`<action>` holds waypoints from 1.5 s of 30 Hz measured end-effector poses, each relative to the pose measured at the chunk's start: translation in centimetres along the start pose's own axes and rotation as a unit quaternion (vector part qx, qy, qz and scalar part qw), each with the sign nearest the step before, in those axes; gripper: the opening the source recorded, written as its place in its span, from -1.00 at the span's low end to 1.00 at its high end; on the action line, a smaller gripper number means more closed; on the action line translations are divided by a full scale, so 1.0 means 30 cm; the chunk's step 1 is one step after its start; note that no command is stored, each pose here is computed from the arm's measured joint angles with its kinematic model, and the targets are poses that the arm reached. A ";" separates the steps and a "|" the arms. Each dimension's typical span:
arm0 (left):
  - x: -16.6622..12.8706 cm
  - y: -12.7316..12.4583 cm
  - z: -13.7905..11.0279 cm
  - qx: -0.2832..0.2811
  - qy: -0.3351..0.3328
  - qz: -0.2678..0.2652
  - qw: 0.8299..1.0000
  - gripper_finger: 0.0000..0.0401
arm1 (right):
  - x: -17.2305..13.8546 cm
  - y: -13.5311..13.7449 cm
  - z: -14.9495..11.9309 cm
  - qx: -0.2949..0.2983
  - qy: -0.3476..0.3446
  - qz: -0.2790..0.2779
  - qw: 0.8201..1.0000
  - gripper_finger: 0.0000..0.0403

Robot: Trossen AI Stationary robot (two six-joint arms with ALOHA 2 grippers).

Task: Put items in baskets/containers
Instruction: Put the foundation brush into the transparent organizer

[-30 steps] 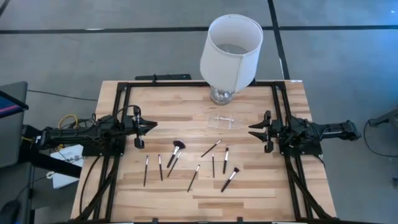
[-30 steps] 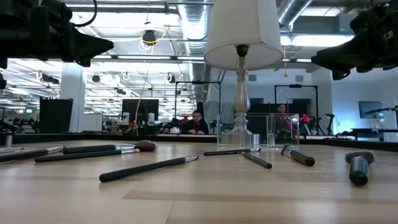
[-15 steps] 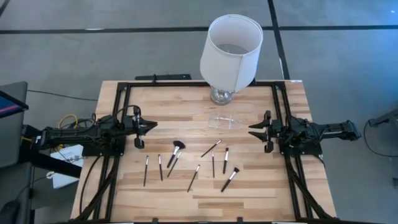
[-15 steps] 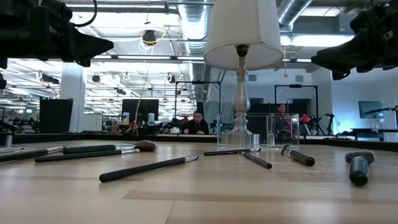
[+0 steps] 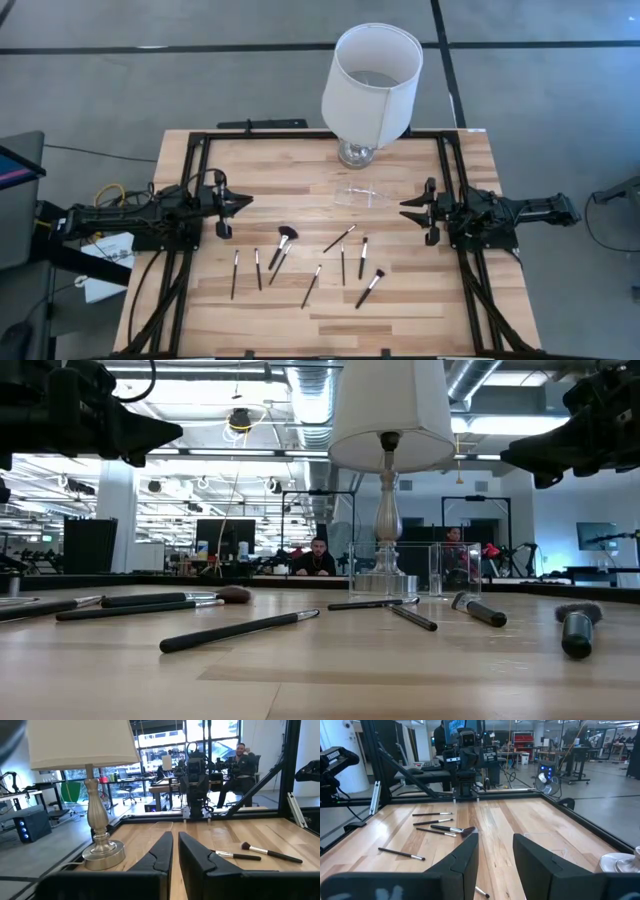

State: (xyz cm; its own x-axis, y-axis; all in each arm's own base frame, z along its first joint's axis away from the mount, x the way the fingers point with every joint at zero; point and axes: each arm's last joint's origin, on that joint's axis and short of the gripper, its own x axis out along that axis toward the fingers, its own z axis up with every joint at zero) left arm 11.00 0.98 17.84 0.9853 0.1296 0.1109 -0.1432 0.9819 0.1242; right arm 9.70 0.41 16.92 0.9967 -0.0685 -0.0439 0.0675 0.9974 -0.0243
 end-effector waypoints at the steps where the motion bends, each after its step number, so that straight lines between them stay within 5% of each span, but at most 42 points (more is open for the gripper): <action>1: 0.000 0.000 0.000 -0.008 -0.001 0.000 1.000 -0.86 | 0.000 0.000 0.000 -0.001 0.000 0.000 1.000 -0.44; 11: 0.001 0.003 0.016 -0.105 -0.025 0.006 0.994 -0.80 | 0.000 -0.001 0.022 -0.016 -0.037 -0.003 0.999 -0.44; 15: 0.009 0.011 0.039 -0.088 -0.054 0.038 0.994 -0.64 | -0.004 -0.002 0.056 0.015 -0.090 -0.003 0.996 -0.44; 25: 0.138 0.037 0.138 -0.063 0.017 0.138 0.988 -0.20 | -0.022 -0.005 0.118 0.054 -0.187 0.002 0.981 -0.44; 34: 0.219 0.028 0.103 -0.035 0.102 0.144 0.984 -0.17 | -0.028 -0.006 0.132 0.068 -0.208 0.005 0.976 -0.44; 45: 0.221 0.066 0.103 -0.011 0.101 0.176 0.979 -0.17 | 0.069 0.003 0.118 0.130 -0.158 -0.019 0.979 -0.34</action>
State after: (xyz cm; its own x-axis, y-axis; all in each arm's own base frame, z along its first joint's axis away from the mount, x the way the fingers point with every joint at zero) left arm 16.95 3.37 21.86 0.8744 0.4822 -0.0543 -0.4766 0.8744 0.0910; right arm 11.92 0.43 20.36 0.9548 -0.1366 0.2642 0.0730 0.9687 0.2371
